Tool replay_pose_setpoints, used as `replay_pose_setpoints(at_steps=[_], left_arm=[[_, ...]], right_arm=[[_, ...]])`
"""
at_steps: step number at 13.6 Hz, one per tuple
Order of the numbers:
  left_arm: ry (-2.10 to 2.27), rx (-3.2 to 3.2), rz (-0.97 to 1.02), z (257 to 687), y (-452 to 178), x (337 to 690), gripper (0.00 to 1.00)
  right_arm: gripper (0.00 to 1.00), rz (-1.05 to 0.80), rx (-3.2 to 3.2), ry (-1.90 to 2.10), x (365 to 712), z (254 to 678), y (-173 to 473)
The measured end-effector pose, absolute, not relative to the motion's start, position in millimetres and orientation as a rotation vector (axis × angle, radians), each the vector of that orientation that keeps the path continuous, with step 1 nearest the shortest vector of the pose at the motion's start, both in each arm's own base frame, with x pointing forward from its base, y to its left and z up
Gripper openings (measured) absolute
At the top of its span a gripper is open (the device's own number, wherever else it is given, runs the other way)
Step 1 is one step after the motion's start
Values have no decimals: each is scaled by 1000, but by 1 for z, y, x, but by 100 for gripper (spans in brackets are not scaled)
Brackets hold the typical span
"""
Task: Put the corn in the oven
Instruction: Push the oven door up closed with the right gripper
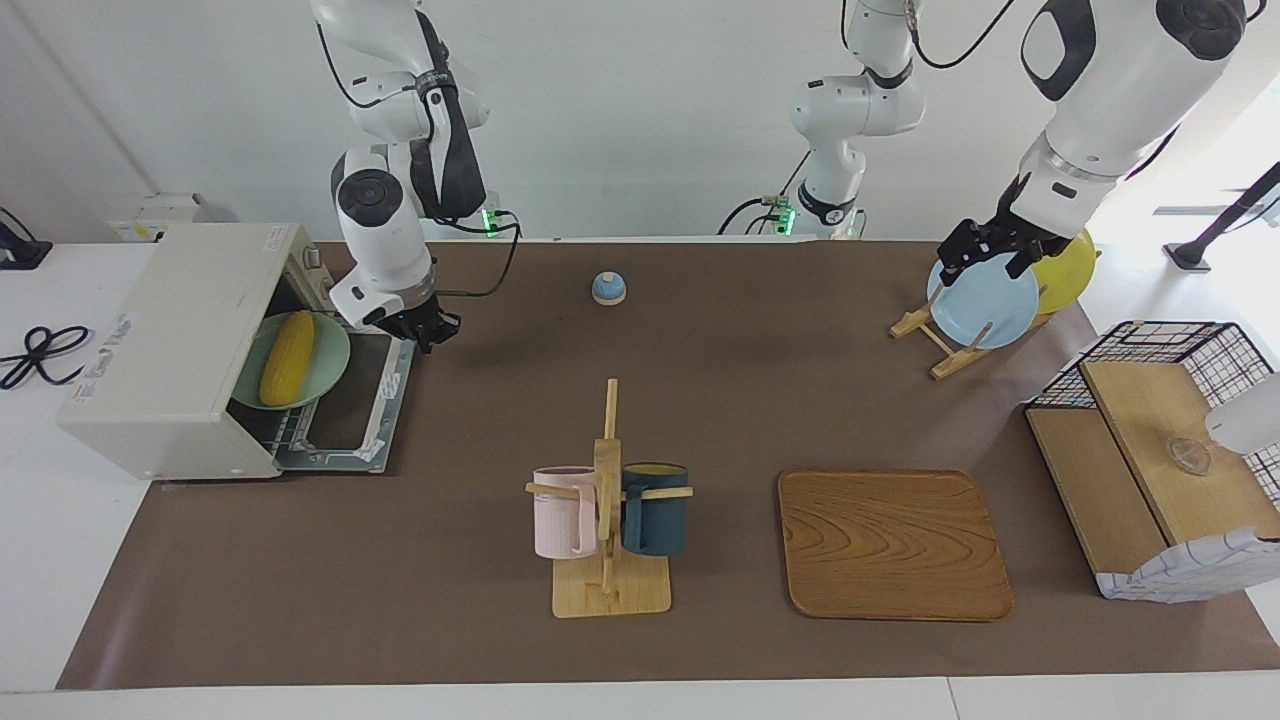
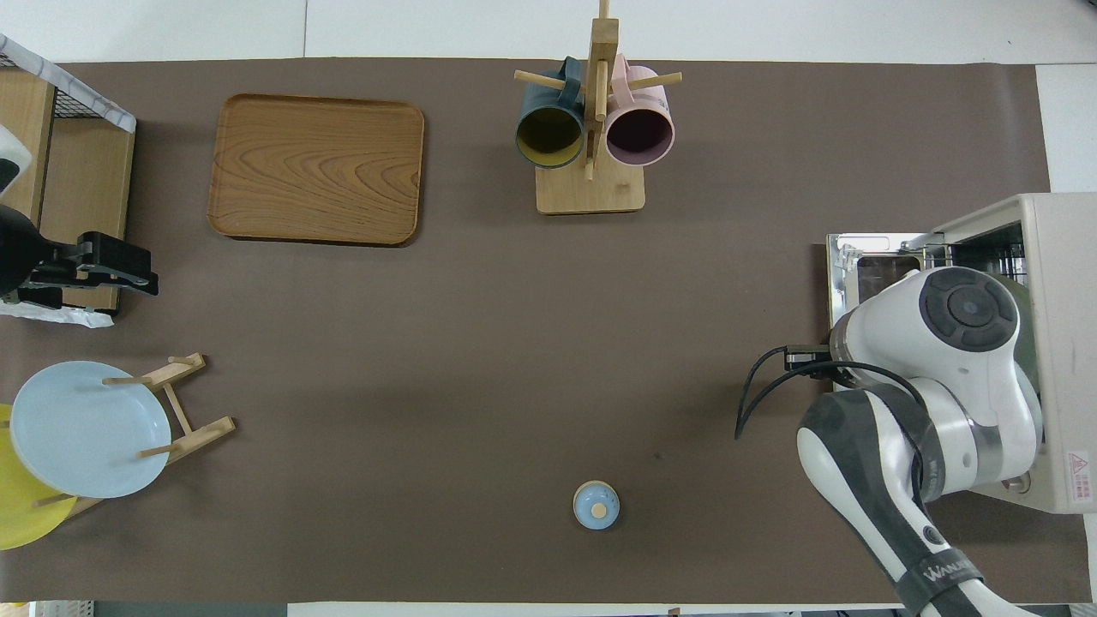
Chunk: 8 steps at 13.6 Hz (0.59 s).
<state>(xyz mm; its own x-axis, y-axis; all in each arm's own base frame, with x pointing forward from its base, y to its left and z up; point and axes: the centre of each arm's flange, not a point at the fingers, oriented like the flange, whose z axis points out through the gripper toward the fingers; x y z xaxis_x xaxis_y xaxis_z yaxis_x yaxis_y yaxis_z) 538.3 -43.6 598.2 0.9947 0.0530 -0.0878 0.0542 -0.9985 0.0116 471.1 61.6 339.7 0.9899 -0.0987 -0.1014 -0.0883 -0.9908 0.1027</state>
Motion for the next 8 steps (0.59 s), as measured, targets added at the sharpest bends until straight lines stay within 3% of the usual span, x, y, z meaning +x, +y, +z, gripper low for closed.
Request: replay_pose_setpoints(at_steps=[8], left_arm=[[84, 3123, -137, 598, -43, 538, 100]], right_arm=[[1, -192, 3037, -193, 452, 305, 44]])
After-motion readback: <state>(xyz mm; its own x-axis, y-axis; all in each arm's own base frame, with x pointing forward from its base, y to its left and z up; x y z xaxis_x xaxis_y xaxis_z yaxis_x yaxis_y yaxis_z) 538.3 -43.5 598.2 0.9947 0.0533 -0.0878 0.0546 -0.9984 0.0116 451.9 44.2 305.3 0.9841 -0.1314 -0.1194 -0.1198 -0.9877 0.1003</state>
